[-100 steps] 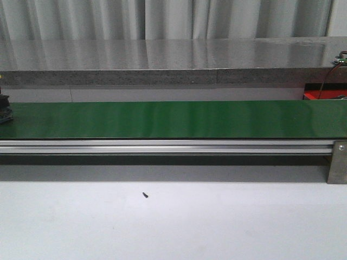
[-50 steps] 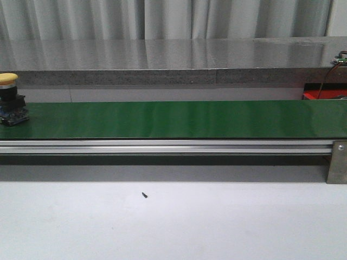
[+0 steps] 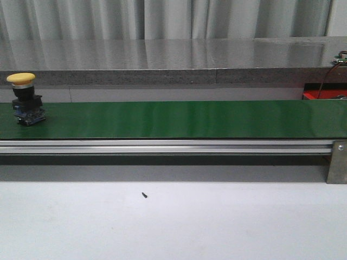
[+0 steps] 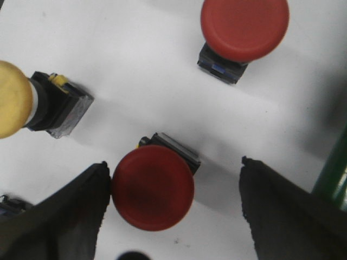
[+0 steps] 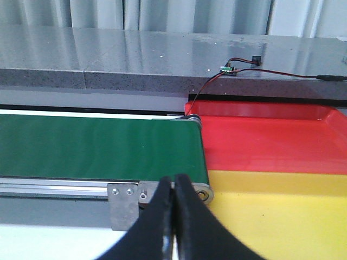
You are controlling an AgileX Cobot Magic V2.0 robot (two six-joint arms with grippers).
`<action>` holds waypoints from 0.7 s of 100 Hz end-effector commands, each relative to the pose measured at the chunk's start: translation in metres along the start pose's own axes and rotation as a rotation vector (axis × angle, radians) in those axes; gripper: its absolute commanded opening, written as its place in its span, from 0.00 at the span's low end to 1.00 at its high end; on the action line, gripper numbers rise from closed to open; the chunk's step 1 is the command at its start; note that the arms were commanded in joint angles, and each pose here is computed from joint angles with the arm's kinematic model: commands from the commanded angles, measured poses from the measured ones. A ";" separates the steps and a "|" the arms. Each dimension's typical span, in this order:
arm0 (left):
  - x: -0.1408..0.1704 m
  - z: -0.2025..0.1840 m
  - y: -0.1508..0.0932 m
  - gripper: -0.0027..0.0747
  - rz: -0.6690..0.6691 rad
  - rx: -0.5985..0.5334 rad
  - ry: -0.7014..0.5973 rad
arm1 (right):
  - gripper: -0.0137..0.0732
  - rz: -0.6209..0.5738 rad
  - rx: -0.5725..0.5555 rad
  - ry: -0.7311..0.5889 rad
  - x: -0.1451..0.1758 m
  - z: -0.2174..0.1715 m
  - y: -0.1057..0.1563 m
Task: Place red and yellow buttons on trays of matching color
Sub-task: 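Move the left gripper to a red push-button and grasp it, then carry the red button onto the belt and open the left gripper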
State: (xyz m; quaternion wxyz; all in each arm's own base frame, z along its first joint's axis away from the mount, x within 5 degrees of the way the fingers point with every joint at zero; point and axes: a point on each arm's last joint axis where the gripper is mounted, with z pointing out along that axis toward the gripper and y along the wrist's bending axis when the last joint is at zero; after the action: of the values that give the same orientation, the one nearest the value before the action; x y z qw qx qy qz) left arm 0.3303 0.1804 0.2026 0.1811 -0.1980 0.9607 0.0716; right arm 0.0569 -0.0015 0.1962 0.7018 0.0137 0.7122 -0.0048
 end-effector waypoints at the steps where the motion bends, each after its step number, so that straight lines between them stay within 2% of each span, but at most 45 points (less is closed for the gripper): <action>1: -0.014 -0.019 0.003 0.68 -0.010 -0.012 -0.093 | 0.08 0.001 -0.003 -0.110 -0.014 -0.002 0.000; 32: -0.014 -0.014 0.003 0.67 -0.002 -0.022 -0.088 | 0.08 0.001 -0.003 -0.110 -0.014 -0.002 0.000; 56: -0.015 -0.014 0.003 0.41 -0.002 -0.022 -0.094 | 0.08 0.001 -0.003 -0.110 -0.014 -0.002 0.000; 70: -0.015 -0.014 0.003 0.30 -0.009 -0.022 -0.092 | 0.08 0.001 -0.003 -0.110 -0.014 -0.002 0.000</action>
State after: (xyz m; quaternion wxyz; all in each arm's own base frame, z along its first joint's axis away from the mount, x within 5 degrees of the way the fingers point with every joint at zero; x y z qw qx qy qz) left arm 0.3333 0.1833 0.1950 0.1729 -0.1951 0.9624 0.0763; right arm 0.0569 -0.0015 0.1962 0.7018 0.0137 0.7122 -0.0048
